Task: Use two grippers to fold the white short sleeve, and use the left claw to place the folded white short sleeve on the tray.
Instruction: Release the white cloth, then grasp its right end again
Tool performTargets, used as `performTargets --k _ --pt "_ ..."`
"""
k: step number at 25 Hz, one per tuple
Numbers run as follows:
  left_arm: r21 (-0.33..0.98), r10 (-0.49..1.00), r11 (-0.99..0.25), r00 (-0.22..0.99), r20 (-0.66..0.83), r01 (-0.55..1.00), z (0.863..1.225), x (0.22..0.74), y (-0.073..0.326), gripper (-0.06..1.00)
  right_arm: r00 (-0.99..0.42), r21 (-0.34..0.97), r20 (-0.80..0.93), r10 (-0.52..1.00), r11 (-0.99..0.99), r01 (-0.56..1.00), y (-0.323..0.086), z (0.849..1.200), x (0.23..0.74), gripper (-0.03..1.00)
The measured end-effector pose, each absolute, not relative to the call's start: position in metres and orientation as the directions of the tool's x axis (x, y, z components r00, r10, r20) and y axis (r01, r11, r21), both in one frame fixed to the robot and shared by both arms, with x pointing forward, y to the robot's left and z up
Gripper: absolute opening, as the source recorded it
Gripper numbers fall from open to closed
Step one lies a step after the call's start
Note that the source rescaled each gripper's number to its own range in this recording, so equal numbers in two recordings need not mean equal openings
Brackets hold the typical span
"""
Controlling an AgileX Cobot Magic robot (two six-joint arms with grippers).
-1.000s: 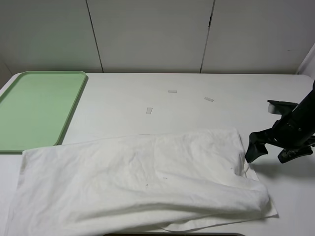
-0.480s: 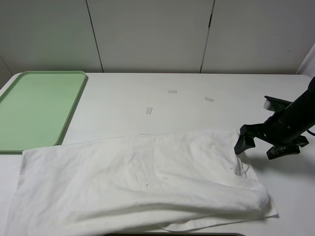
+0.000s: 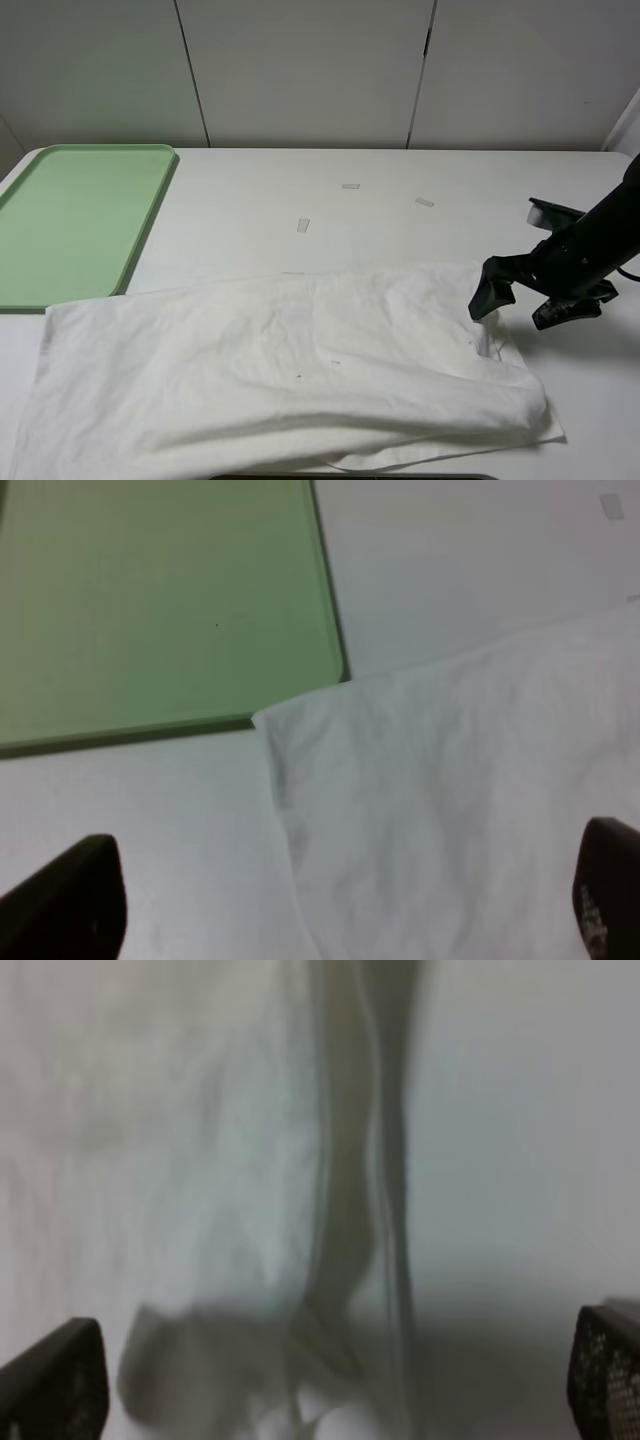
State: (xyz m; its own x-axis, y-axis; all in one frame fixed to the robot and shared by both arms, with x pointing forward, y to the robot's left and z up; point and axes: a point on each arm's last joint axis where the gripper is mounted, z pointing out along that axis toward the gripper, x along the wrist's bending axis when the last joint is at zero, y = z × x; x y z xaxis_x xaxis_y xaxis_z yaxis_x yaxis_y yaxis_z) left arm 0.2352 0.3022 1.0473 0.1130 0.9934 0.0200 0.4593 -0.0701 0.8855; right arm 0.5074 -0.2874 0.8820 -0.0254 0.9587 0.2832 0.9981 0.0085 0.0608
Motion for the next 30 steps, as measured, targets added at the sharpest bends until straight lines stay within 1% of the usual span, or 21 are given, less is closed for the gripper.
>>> performTargets --k 5,15,19,28,29,30 --pt "0.885 0.993 -0.07 0.113 0.02 0.459 1.047 0.235 0.302 0.88 -0.063 0.048 0.294 0.954 0.051 0.998 -0.279 0.882 0.505 1.0" --pt "0.885 0.993 -0.07 0.113 0.02 0.459 1.047 0.235 0.302 0.88 -0.099 0.103 0.274 0.957 0.074 0.992 -0.263 0.882 0.51 1.0" --pt "0.885 0.993 -0.07 0.113 0.02 0.459 1.047 0.235 0.302 0.88 -0.098 0.077 0.275 0.957 0.079 0.994 -0.26 0.873 0.51 1.0" --pt "0.886 0.993 -0.07 0.113 0.02 0.459 1.047 0.235 0.302 0.88 -0.135 0.063 0.296 0.946 0.121 0.991 -0.241 0.873 0.506 1.0" --pt "0.886 0.993 -0.07 0.113 0.02 0.459 1.047 0.235 0.302 0.88 -0.136 0.058 0.3 0.944 0.124 0.991 -0.239 0.873 0.505 0.99" --pt "0.886 0.993 -0.07 0.113 0.02 0.459 1.047 0.235 0.302 0.88 -0.135 0.052 0.303 0.943 0.125 0.991 -0.239 0.872 0.505 0.94"
